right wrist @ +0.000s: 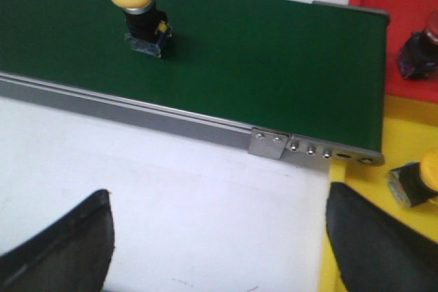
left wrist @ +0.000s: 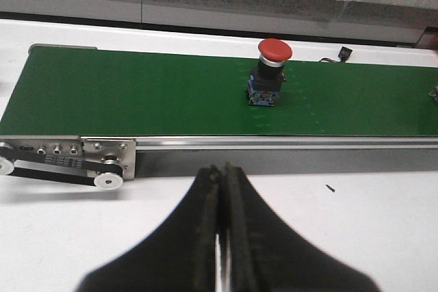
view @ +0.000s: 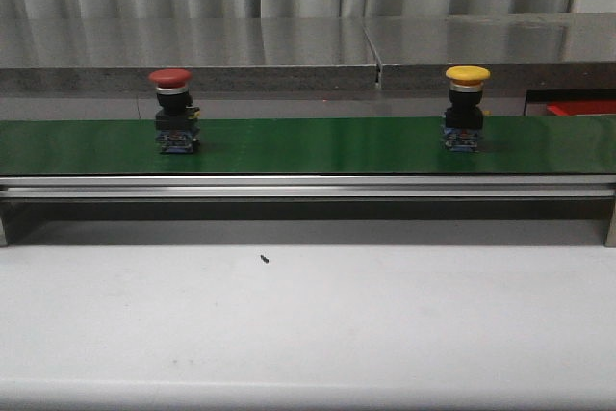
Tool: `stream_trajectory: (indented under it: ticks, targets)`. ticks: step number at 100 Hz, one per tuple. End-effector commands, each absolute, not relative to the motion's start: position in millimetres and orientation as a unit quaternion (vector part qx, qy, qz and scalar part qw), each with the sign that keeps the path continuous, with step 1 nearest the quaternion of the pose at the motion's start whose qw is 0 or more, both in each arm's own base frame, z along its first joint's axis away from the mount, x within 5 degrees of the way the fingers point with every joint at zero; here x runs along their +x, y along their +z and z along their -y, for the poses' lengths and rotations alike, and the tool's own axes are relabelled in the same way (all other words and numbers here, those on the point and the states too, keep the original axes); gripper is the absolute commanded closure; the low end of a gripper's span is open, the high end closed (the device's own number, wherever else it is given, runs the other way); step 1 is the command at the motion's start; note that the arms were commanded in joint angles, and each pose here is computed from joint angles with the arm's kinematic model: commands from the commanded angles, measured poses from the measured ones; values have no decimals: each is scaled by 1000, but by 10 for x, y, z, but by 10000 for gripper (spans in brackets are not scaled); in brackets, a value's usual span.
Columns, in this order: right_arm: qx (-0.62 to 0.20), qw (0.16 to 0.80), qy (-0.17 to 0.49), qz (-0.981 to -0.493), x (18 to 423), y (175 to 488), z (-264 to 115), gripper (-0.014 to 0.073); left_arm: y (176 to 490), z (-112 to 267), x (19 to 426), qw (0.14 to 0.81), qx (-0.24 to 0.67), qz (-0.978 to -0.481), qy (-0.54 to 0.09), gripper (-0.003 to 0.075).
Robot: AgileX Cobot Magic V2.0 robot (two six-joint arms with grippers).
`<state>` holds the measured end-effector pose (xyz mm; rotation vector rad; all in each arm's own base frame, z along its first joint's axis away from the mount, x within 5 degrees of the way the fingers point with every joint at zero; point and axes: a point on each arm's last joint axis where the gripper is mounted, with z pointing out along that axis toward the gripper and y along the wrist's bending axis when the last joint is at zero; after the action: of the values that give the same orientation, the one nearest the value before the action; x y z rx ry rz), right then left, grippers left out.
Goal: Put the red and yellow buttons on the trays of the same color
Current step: 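Lower the right gripper onto the yellow button at the belt's end and grasp, then carry the yellow button into the yellow tray and open the right gripper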
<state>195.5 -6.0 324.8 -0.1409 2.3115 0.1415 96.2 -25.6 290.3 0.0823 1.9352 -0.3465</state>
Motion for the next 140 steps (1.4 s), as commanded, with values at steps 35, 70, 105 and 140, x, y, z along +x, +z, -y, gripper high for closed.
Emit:
stream_trajectory:
  ticks: [35,70,105,140]
  targets:
    - [-90,374,70,-920,3220,3098,-78,-29,3043,242,985,587,20,-795,-150,739]
    - [-109,365,78,-921,3807,2962,-212,-29,3043,242,985,587,20,-795,-150,739]
    - [-111,334,83,-932,3931,2872,-213,407,3043,242,985,587,20,-795,-150,739]
    - [-73,326,40,-942,3452,3379,33,412,3043,242,985,587,20,-795,-150,739]
